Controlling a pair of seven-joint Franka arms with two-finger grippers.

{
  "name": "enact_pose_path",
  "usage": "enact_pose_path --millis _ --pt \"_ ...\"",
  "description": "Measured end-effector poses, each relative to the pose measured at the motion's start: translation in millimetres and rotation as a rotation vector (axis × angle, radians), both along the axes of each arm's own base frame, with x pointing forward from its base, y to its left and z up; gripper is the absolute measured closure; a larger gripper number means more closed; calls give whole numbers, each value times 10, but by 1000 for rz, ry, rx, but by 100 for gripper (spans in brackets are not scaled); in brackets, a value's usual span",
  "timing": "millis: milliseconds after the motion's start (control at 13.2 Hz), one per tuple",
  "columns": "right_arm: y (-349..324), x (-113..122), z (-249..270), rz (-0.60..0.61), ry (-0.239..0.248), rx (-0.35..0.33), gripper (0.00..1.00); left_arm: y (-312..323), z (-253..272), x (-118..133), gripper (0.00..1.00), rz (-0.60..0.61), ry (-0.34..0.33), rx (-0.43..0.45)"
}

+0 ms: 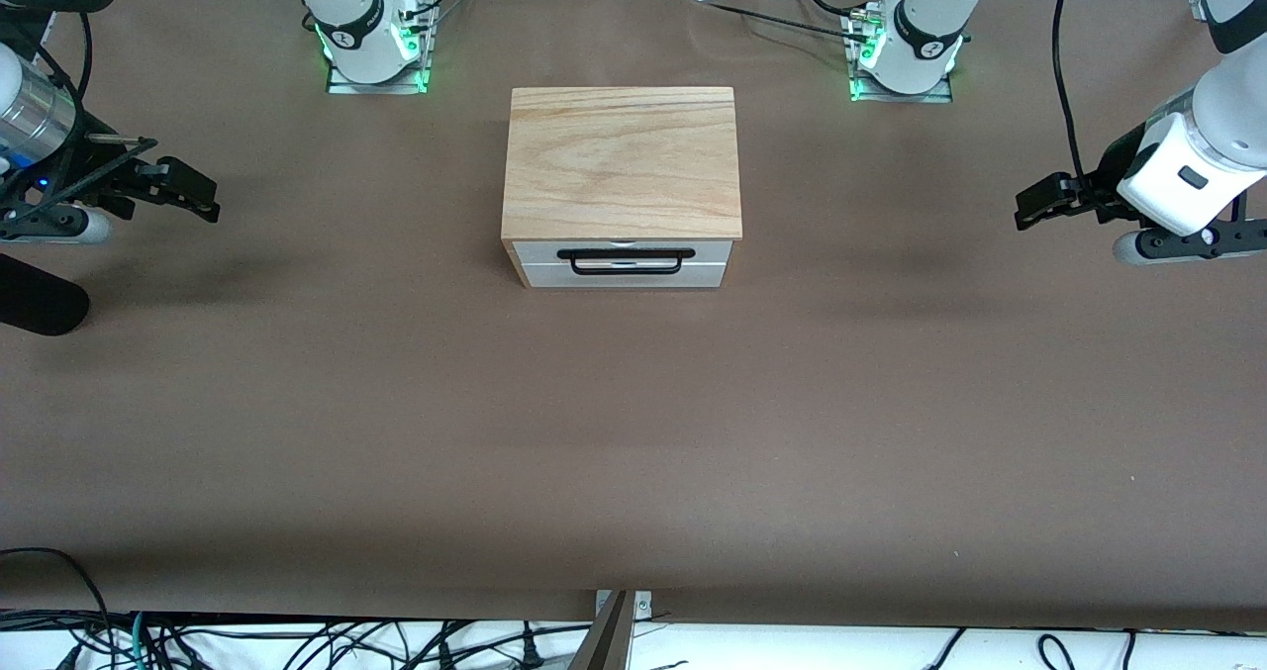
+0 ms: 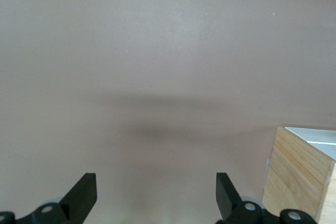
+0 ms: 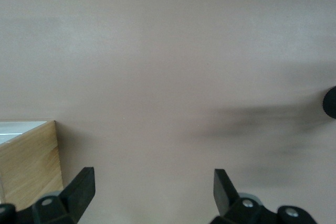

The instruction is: Pull top drawer with both arms simultaneously

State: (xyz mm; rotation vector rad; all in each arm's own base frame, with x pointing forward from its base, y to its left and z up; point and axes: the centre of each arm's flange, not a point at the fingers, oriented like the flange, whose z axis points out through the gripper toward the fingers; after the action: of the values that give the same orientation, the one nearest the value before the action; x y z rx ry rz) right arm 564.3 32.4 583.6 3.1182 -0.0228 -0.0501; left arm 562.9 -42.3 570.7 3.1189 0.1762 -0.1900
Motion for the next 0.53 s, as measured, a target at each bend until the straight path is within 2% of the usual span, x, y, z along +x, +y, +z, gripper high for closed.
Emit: enact_pose_path --millis 302,528 --pt "0 0 1 0 0 0 0 -41 -85 1 0 4 18 -34" --pt "0 1 -1 0 0 0 0 -40 -301 59 0 8 5 -35"
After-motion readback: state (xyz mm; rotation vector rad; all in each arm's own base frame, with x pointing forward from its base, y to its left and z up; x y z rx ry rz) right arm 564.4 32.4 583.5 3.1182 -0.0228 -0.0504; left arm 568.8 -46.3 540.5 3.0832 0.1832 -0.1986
